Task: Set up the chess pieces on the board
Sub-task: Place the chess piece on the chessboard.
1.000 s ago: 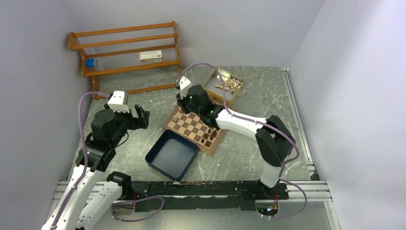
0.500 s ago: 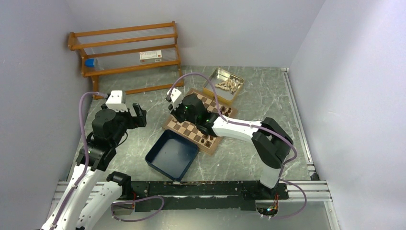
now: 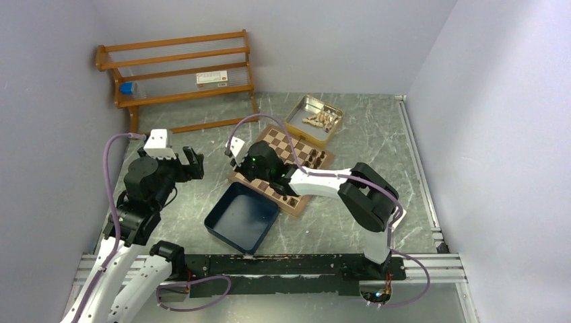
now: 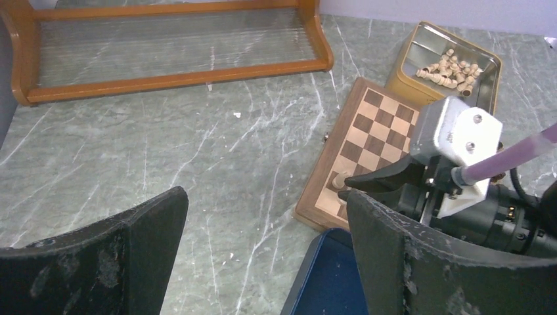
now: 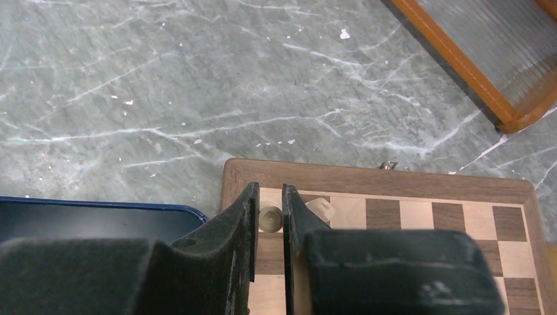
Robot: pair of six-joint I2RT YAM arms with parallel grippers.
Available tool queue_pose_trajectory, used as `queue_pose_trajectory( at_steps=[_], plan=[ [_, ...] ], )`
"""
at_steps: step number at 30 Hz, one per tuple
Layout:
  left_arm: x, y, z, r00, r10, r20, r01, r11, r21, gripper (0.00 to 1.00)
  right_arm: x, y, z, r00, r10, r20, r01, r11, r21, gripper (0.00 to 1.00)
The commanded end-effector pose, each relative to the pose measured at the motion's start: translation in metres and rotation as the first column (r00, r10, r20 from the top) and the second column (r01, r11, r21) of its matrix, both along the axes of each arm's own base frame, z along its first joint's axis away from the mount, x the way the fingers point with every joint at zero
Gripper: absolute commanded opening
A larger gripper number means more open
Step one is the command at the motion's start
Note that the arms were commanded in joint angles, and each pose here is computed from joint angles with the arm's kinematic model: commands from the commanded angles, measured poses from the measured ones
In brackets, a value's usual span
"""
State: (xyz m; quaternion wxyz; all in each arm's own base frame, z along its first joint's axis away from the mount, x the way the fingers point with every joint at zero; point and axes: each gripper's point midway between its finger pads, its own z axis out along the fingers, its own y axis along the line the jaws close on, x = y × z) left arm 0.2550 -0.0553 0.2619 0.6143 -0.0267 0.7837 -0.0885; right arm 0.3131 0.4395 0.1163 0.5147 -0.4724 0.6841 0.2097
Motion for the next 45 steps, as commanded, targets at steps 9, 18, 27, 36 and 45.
queue_pose_trajectory(
  at_steps=[9,18,27,36,45],
  plan=[
    [-0.002,0.002,0.011,1.0,0.004,0.028,-0.004,1.0,-0.01,0.95,0.006,0.011,-0.012,1.0,-0.005,0.03,0.005,1.0,0.002,0.11],
    [-0.002,0.002,0.012,0.999,0.004,0.034,-0.003,1.0,-0.011,0.95,0.009,0.01,-0.029,0.999,-0.014,0.029,0.014,1.0,-0.024,0.11],
    [-0.003,0.002,0.013,0.999,0.003,0.038,-0.002,1.0,-0.013,0.96,0.014,0.01,-0.032,0.999,-0.034,0.035,0.035,0.999,-0.029,0.11],
    [-0.003,0.002,0.013,0.999,0.003,0.037,-0.002,1.0,-0.012,0.96,0.013,0.011,-0.035,0.999,-0.036,0.022,0.037,0.999,-0.022,0.11],
    [-0.002,0.002,0.013,0.999,0.003,0.037,-0.002,1.0,-0.012,0.96,0.014,0.011,-0.044,0.999,-0.041,0.015,0.042,0.999,-0.034,0.11]
  ],
)
